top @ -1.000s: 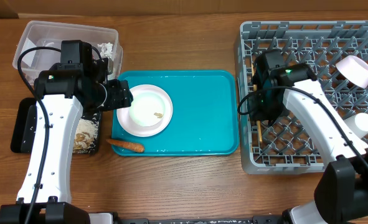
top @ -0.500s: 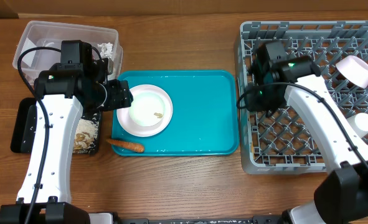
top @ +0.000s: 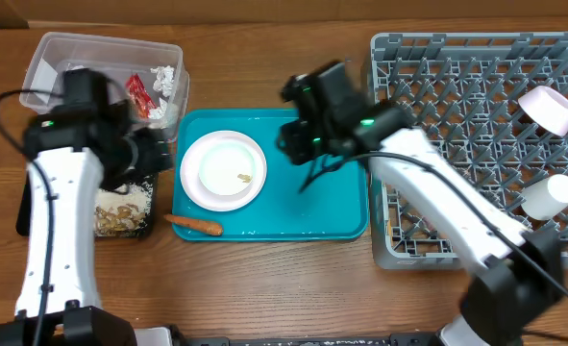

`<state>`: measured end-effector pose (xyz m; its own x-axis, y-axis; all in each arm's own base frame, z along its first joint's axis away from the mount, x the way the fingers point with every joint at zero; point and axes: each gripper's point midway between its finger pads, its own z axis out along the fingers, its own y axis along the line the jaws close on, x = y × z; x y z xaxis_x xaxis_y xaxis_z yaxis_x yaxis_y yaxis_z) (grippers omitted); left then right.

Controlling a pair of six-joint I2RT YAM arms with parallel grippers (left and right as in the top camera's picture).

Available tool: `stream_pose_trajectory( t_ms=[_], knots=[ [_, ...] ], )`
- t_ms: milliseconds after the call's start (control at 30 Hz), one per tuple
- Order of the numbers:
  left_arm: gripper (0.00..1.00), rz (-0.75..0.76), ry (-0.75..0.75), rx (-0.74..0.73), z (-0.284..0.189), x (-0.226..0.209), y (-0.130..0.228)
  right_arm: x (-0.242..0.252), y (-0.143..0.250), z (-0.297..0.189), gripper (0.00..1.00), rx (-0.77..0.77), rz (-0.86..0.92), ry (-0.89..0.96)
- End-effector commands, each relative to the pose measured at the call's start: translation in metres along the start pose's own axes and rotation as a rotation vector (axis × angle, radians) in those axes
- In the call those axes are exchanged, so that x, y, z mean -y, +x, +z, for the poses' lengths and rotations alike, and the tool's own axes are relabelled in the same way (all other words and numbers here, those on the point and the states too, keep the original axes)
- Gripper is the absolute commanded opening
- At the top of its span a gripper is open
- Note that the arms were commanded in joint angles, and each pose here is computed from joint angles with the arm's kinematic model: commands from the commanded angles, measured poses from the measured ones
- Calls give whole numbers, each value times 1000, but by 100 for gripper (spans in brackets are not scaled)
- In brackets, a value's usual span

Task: Sort waste into correct bins and load items into the dishwasher
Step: 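Grasp the white bowl on the pink plate with the right gripper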

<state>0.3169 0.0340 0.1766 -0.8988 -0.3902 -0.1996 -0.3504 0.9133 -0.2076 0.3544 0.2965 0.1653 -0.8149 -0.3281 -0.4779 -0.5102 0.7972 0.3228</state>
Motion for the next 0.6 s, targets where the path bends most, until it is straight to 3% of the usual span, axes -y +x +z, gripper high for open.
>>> stream_pose_trajectory(
  t_ms=[0, 67, 333, 400, 567],
  knots=[
    [88, -121, -38, 9, -8, -32, -4, -6, 5, 36, 40, -40, 58, -6],
    [96, -170, -48, 5, -10, -46, -3, -10, 11, 60, 40, -61, 76, -8],
    [99, -205, -50, 12, -11, -51, -5, -9, 35, 115, 38, -128, 155, 35],
    [99, -205, -50, 12, -11, -50, -5, -8, 40, 123, 35, -144, 168, 40],
    [99, -205, -50, 12, -11, -51, -5, -3, 41, 125, 14, -140, 178, 71]
  ],
)
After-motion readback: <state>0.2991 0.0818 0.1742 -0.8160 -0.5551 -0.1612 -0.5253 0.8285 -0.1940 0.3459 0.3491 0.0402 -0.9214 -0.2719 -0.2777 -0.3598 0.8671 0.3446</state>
